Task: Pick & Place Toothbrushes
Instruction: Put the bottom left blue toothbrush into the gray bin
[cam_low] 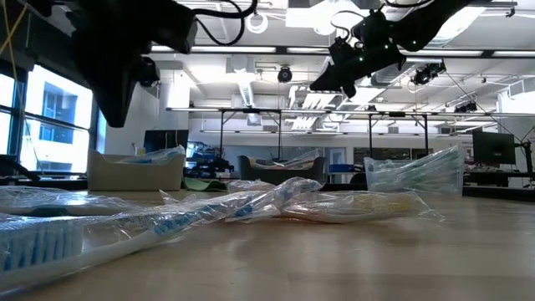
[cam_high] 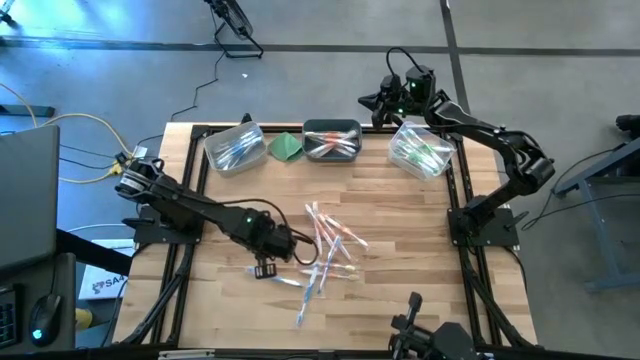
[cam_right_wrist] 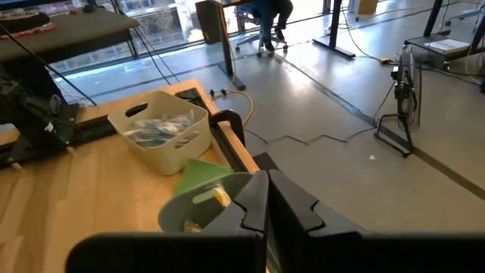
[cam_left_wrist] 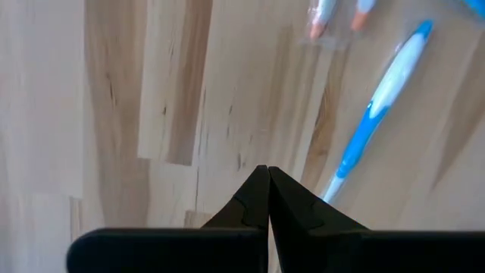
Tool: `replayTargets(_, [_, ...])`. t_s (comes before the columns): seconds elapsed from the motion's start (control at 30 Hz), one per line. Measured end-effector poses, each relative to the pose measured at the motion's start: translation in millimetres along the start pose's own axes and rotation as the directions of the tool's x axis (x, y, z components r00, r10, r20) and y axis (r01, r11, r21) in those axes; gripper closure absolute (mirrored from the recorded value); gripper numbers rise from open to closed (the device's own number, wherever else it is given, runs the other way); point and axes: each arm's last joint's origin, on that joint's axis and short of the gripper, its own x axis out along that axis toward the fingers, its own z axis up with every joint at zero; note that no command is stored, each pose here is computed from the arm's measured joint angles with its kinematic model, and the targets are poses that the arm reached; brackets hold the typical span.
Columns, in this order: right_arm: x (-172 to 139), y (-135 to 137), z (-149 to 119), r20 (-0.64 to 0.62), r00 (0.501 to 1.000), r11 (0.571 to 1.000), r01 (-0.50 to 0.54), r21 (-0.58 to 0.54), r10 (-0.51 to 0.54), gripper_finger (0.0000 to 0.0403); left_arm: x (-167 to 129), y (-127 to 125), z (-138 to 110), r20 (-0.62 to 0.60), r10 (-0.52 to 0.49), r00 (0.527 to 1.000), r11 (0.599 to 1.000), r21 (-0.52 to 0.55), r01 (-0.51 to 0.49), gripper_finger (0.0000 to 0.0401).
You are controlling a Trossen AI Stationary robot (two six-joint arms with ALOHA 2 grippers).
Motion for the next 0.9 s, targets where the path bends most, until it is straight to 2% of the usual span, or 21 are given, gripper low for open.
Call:
replayTargets(0.53, [0.0,0.1,-2.8,-0.026,1.0,1.0,-0.002,-0.025,0.001,0.0399,-0.5,-5.1,8.7,0.088,-0.054,0.995,0.997,-0.052,0.059,0.0401])
replayTargets(0.9, [0.0,0.1,-2.8,-0.027,1.0,1.0,-0.002,-0.024,0.001,0.04,-0.4,-5.0,8.5,0.086,-0.054,0.995,0.994,0.096,0.046,0.0401])
